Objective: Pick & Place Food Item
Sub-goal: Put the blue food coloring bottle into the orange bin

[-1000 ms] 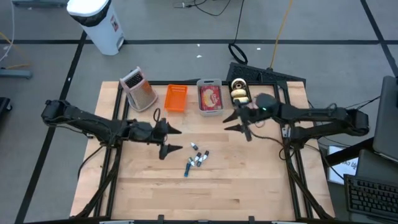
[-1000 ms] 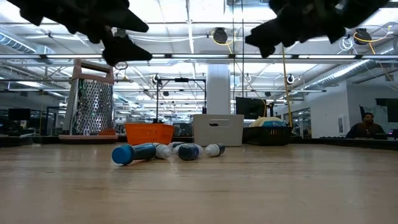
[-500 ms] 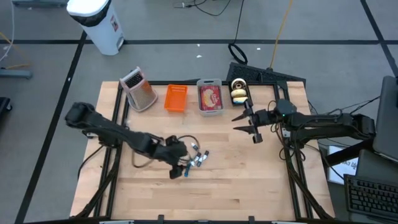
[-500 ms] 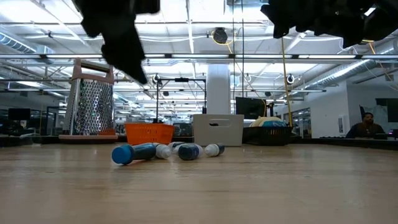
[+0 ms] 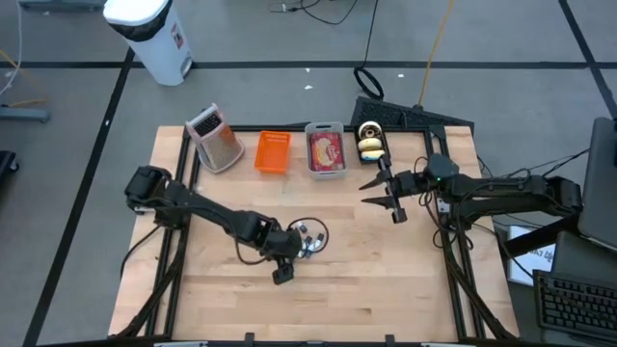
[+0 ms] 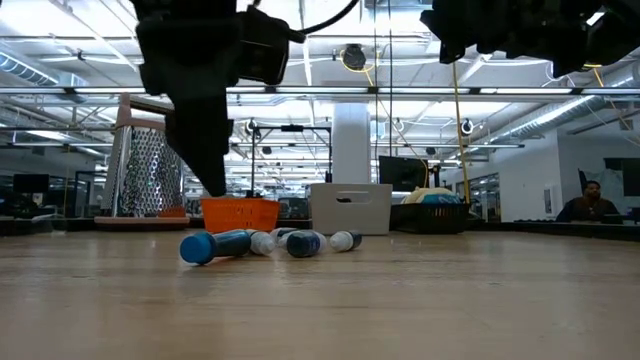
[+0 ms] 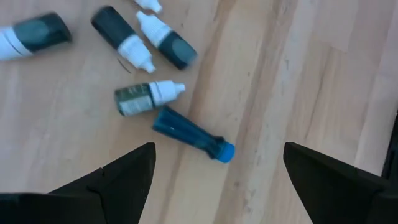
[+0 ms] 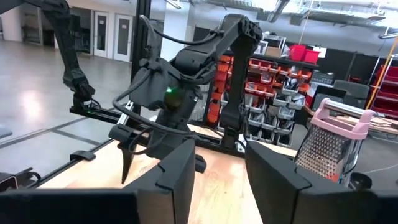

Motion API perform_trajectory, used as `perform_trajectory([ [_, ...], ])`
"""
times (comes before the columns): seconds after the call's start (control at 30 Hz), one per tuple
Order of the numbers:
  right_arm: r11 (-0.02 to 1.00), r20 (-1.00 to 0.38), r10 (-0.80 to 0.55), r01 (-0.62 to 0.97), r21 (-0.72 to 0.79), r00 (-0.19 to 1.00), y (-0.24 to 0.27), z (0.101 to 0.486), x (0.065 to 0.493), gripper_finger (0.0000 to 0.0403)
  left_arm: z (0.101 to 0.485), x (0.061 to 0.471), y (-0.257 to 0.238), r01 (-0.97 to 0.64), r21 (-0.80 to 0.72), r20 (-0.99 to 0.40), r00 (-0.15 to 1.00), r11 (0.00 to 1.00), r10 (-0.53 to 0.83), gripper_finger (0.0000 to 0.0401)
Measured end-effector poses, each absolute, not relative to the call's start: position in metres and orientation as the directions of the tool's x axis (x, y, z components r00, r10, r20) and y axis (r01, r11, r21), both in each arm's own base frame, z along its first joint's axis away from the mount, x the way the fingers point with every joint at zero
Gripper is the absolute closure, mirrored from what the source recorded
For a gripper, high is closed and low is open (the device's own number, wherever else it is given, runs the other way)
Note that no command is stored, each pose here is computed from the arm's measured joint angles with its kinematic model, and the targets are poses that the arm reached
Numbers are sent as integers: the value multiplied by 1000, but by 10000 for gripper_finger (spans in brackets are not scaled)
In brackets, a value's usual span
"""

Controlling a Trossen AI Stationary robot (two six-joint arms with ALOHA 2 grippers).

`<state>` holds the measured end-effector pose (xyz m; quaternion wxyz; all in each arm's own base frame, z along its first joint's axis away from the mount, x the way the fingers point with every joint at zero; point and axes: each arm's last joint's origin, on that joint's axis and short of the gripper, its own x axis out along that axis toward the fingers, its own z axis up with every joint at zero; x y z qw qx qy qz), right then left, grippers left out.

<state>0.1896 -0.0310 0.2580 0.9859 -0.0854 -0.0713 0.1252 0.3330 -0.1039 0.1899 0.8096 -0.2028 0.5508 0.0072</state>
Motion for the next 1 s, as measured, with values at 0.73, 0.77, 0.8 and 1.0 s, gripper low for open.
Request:
perform_trajectory([
  [0.73, 966, 133, 205, -180, -184, 970, -33, 259, 190, 273, 170, 330, -124, 179, 29, -917, 397, 983, -45, 45],
  [0.77, 967, 134, 204, -178, -184, 970, -33, 259, 190, 273, 167, 329, -129, 194, 40, -918, 395, 980, -41, 45],
  [0.8, 967, 133, 204, -178, -184, 970, -33, 259, 190, 273, 164, 328, -133, 210, 50, -919, 392, 976, -37, 45],
  [1.0, 983, 117, 146, -130, -129, 982, -33, 257, 191, 273, 161, 326, -148, 223, 128, -896, 443, 966, 17, 46],
])
